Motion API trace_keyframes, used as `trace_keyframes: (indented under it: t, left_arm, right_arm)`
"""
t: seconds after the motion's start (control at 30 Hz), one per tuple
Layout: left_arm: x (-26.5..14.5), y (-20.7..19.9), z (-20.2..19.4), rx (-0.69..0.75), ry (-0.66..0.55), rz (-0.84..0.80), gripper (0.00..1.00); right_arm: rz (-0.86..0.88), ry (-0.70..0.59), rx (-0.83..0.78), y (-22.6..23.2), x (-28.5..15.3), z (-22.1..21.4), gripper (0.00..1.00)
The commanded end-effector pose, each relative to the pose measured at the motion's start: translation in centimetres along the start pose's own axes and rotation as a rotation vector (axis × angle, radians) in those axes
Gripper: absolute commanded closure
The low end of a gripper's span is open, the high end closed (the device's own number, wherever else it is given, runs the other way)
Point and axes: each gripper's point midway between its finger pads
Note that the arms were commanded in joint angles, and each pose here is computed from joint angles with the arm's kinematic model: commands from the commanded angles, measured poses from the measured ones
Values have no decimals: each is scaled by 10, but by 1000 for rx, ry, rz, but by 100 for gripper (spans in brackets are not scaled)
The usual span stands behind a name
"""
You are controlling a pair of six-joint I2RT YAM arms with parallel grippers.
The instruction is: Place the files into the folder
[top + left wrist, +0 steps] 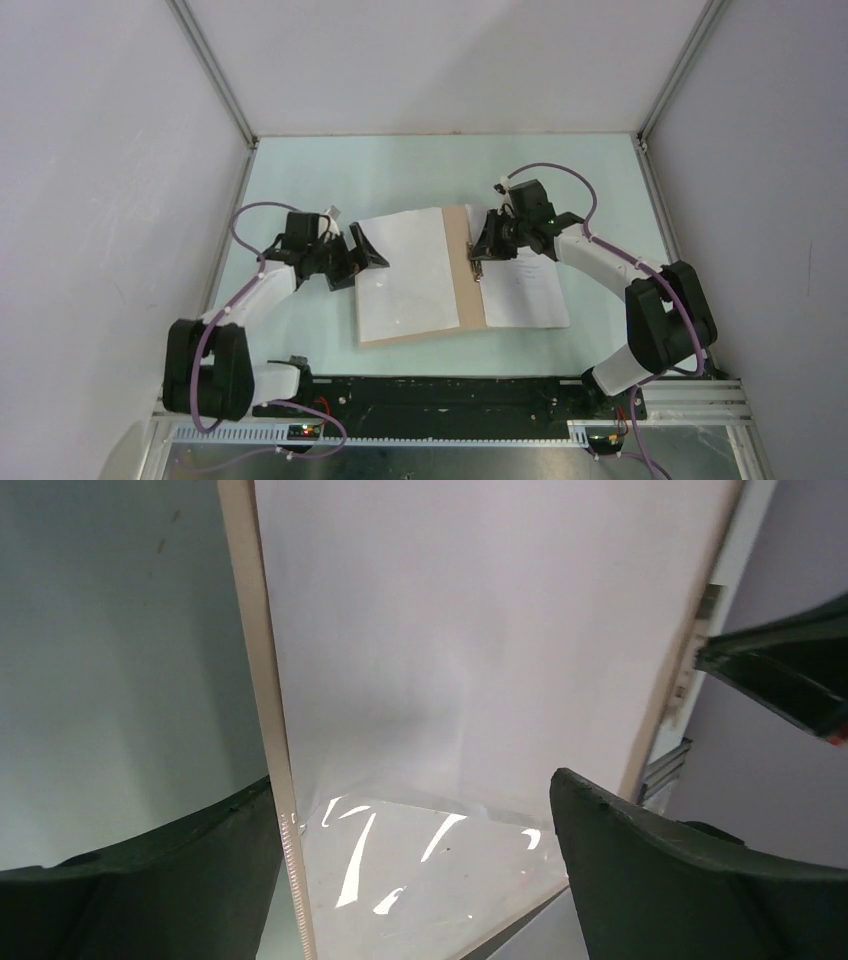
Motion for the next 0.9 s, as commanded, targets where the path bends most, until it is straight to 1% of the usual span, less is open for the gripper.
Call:
trace_keyframes:
  t: [0.0, 0.17, 0.27, 0.33, 0.43, 0.53, 0.57, 0.6, 0.63, 0.67, 0.7, 0.73, 0.77, 0.8, 0.83, 0.87]
  left_arm:
    - [-31, -51, 8, 48, -73, -186, 0]
    - [-63, -81, 8, 76, -155, -266, 0]
    - [-78, -95, 14, 102, -207, -274, 0]
    - [-84, -102, 17, 124, -239, -271, 0]
    - [-82, -109, 18, 153, -262, -241, 0]
    - [-80, -124, 23, 197, -286, -219, 0]
    - [-82, -133, 25, 223, -303, -216, 0]
    - [-80, -135, 26, 229, -304, -205, 0]
    - [-82, -143, 29, 248, -324, -201, 0]
    - [-79, -144, 29, 251, -316, -191, 0]
    - [-81, -153, 31, 268, -327, -195, 0]
    - [-76, -156, 30, 278, -319, -184, 0]
    - [-74, -162, 32, 289, -320, -185, 0]
    - [-71, -167, 29, 303, -317, -179, 0]
    - [-72, -175, 30, 313, -322, -185, 0]
    - [-65, -179, 26, 324, -307, -176, 0]
  right_arm:
    - [19, -28, -4, 11, 0, 6, 100]
    - [-51, -7, -6, 9, 34, -13, 100]
    - [-50, -18, -3, 19, 58, -21, 100]
    - [-48, -4, 11, 31, 77, -35, 100]
    - [-28, -15, 24, 47, 102, -41, 100]
    - [6, -10, 38, 69, 117, -48, 100]
    - [10, -8, 39, 72, 119, -49, 98]
    - [24, -9, 36, 79, 119, -49, 90]
    - [34, -13, 32, 84, 117, -48, 80]
    - [43, -18, 30, 88, 115, -46, 74]
    - [50, -29, 33, 91, 108, -40, 65]
    - [62, -41, 32, 96, 100, -35, 61]
    - [51, -42, 40, 92, 95, -32, 55]
    - [59, -55, 38, 96, 85, -26, 53]
    - [41, -59, 41, 91, 79, -23, 48]
    - [48, -84, 37, 94, 66, -17, 46]
Point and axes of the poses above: each gripper's point midway between its finger pads, its own x axis out along the fingers, its own y axis along the line the jaws close on, z = x × y, and after that the axes turned 3 degrees about x, right-handed
